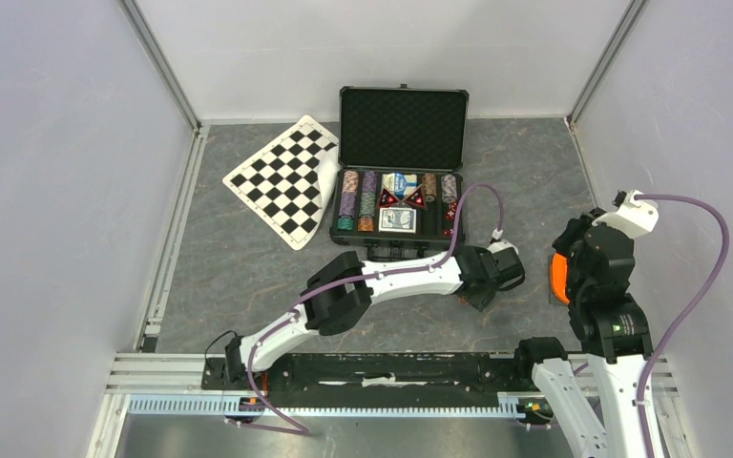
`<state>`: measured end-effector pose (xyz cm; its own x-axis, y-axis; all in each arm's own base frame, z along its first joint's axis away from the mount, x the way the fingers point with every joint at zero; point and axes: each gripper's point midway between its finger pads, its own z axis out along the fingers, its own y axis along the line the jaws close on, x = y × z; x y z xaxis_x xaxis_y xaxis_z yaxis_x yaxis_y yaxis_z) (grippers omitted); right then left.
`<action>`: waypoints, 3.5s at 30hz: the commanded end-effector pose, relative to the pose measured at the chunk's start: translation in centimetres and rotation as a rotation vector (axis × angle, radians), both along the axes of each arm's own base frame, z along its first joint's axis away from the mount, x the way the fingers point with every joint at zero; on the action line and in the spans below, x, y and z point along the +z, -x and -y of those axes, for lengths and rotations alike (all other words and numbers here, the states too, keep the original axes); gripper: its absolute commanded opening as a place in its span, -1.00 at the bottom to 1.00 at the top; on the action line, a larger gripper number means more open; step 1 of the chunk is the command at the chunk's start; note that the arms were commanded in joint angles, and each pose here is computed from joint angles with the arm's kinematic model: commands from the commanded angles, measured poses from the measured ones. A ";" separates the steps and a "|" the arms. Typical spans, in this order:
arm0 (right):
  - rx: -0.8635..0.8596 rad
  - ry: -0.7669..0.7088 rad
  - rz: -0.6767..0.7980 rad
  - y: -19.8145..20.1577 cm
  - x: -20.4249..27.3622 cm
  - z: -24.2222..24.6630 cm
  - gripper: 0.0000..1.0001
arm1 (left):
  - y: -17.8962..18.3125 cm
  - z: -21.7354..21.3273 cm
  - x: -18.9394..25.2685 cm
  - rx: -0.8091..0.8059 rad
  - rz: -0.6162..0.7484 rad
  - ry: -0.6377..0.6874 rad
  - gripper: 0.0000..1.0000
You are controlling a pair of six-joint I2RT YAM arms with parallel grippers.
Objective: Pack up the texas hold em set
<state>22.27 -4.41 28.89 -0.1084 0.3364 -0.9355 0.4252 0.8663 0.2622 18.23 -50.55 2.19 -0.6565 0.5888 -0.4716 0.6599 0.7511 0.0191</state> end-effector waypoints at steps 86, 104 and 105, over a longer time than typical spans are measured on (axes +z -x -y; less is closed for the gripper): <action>0.253 -0.054 -0.096 -3.8 -4.9 -4.8 -0.81 | -11.9 -16.0 14.0 0.181 0.048 -0.011 -0.34; 0.435 -0.036 -0.691 1.1 -19.7 -6.5 0.05 | -8.2 -13.6 12.3 0.109 0.026 0.210 0.30; 0.446 -0.049 -0.703 1.6 -20.6 -6.7 0.03 | -7.8 -13.1 12.2 0.112 0.034 0.204 0.35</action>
